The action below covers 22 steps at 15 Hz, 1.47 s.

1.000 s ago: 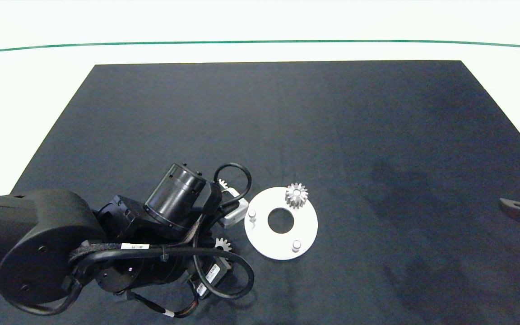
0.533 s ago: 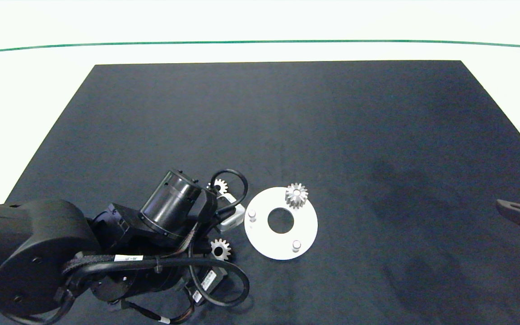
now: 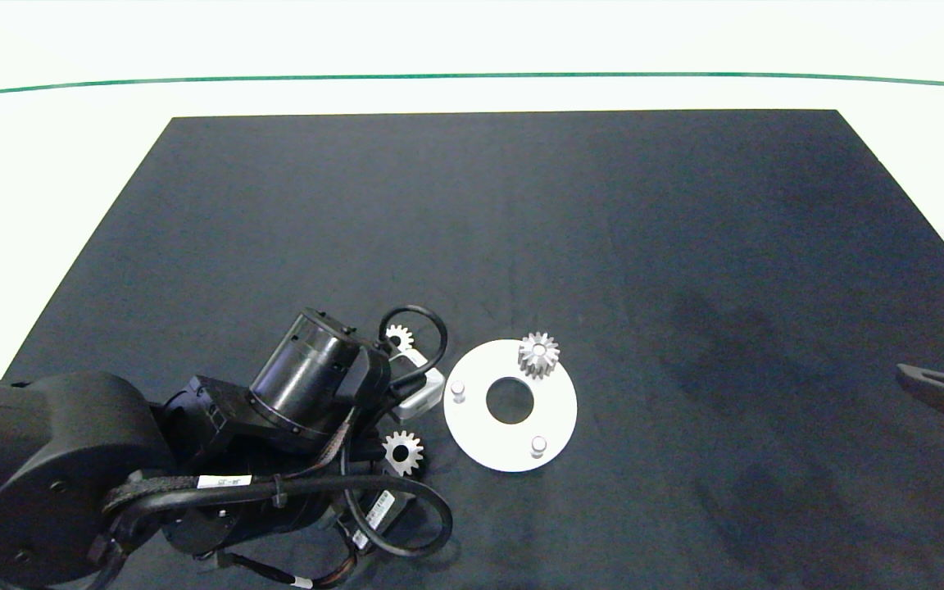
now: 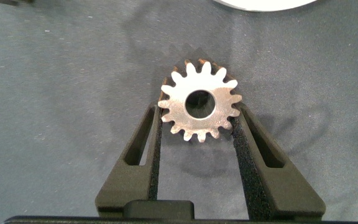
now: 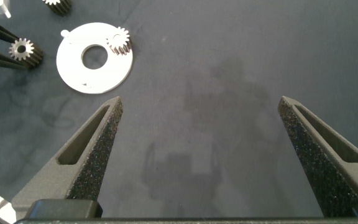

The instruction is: Install three planetary gears onto the carrier pins

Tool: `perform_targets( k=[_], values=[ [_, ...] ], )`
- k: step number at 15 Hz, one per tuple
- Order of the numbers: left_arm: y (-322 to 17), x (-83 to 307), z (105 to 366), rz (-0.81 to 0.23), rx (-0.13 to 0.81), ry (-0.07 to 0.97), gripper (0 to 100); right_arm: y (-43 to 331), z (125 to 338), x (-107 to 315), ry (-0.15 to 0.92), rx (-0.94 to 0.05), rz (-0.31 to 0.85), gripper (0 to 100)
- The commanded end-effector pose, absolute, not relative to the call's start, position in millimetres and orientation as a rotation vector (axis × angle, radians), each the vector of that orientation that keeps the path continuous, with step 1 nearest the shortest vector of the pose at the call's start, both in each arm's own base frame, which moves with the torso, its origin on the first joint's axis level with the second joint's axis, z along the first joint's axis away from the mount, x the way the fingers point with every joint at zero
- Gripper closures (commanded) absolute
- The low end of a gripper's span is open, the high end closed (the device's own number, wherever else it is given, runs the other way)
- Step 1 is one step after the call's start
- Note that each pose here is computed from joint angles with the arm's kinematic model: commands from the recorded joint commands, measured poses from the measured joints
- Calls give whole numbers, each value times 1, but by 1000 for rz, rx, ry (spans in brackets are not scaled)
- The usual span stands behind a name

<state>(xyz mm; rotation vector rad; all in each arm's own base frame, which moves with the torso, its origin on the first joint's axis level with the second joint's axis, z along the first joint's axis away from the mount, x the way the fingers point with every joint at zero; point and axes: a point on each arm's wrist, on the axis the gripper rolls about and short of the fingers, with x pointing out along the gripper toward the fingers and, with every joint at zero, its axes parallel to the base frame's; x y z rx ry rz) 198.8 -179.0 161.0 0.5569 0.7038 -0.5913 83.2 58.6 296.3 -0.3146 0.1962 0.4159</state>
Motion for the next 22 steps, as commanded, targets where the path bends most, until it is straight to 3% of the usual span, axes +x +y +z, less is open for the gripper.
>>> perform_targets(
  k=[1, 7, 9, 22],
  values=[
    [-175, 189, 177, -596, 521, 652, 85, 59, 296, 83, 198, -317, 415, 0],
    [-171, 175, 189, -623, 519, 620, 87, 59, 295, 84, 201, -319, 415, 0],
    [-179, 164, 195, -675, 525, 584, 87, 59, 295, 84, 202, -319, 414, 0],
    [-262, 185, 191, -799, 558, 474, 87, 55, 297, 79, 182, -313, 414, 0]
  ],
)
